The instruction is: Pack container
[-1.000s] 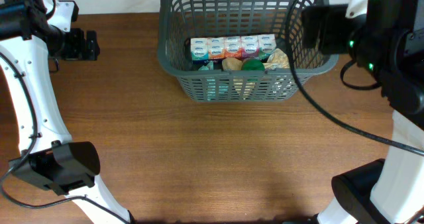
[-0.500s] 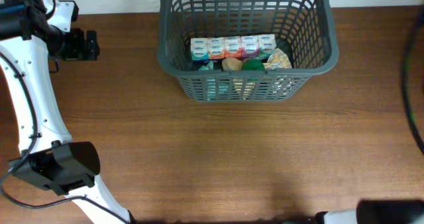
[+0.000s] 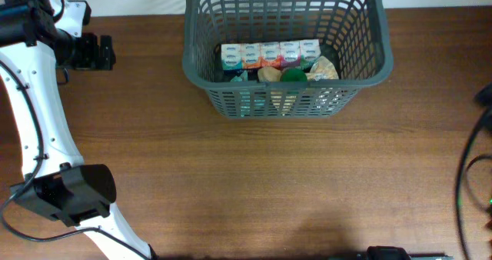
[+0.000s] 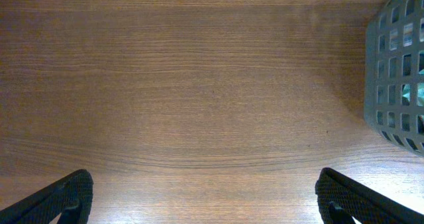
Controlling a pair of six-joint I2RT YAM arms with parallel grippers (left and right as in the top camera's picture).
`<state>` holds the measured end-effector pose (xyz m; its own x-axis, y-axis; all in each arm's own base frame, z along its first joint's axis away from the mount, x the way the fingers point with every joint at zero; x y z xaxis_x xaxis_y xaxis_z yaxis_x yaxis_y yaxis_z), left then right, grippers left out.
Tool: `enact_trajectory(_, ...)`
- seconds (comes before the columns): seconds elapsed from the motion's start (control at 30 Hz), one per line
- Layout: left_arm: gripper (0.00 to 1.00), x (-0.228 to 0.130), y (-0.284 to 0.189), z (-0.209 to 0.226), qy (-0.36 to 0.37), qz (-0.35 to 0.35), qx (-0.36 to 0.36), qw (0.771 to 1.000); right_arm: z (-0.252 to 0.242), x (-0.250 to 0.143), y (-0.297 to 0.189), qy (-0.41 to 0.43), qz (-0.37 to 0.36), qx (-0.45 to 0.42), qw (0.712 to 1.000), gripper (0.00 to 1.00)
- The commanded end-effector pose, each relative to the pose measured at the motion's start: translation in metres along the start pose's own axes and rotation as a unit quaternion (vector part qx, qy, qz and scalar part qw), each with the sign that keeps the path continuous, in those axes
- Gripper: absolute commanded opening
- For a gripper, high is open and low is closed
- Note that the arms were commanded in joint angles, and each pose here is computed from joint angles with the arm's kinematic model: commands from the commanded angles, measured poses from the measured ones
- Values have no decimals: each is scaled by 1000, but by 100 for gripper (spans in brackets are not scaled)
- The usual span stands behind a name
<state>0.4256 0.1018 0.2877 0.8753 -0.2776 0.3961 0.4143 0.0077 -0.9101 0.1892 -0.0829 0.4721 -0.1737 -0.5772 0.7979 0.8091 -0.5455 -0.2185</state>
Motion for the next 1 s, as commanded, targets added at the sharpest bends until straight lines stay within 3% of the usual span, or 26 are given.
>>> enact_trajectory(0.0,99,0,-7,0,-8,-10,-1,1000,-43,-43,6,1,-5,-21,1000,99)
enact_trajectory(0.3,99,0,-7,0,-8,-10,-1,1000,-119,-147,27,-16,23,-38,999,99)
enact_trajectory(0.97,99,0,-7,0,-8,-10,-1,1000,-196,-249,42,-32,52,-48,997,99)
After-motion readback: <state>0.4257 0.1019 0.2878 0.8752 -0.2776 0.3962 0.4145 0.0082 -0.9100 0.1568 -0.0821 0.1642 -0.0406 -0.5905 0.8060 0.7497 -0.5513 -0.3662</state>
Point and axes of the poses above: each gripper's point midway between its finger pads, its own y axis out along the fingers, its own z axis along the line the jaws close on, x = y × z, the point moved 3 cm from there along -y, back along the fingers, and after that the axes turned 15 degrees about y, right-handed, at the moved point
